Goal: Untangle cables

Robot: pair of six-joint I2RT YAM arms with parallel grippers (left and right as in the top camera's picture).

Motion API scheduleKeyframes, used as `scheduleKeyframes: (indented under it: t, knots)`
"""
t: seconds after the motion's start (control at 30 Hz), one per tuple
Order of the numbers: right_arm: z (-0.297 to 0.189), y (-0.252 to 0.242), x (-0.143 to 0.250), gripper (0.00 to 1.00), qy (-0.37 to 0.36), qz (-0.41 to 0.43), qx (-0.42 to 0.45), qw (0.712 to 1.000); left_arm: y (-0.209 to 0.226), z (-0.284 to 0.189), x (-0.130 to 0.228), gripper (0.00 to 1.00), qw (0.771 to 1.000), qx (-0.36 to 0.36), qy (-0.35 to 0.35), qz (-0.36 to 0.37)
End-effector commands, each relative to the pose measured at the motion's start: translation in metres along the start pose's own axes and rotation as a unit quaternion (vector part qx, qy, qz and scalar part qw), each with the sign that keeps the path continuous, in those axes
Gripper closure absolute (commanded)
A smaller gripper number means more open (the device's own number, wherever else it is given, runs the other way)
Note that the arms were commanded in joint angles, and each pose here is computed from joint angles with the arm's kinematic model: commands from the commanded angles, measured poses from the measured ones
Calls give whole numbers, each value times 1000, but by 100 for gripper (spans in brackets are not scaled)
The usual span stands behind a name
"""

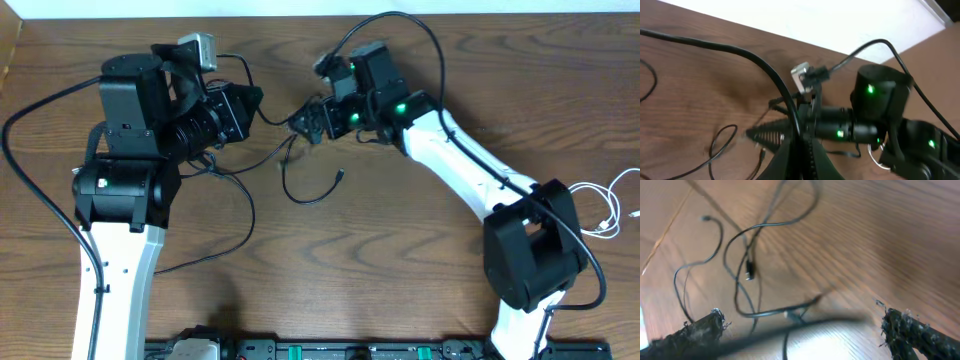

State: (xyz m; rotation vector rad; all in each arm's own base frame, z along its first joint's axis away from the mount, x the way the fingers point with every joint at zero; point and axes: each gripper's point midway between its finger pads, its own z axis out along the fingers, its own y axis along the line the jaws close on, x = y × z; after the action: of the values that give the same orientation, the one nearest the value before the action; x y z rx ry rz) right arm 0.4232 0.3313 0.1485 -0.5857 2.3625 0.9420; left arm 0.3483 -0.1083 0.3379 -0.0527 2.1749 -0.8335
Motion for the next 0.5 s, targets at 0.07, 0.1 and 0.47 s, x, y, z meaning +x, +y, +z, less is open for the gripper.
scheduleKeyframes:
  t: [0.07, 0.1, 0.47]
  knots:
    - [-27, -39, -18, 1, -32, 84, 77, 993, -7, 4, 4, 93, 999, 26, 17, 14]
    - [-28, -41, -18, 1, -32, 85, 79, 993, -7, 4, 5, 93, 999, 26, 19, 13]
    - [-14, -42, -9, 1, -18, 82, 74, 994, -16, 7, 27, 93, 993, 75, 70, 64]
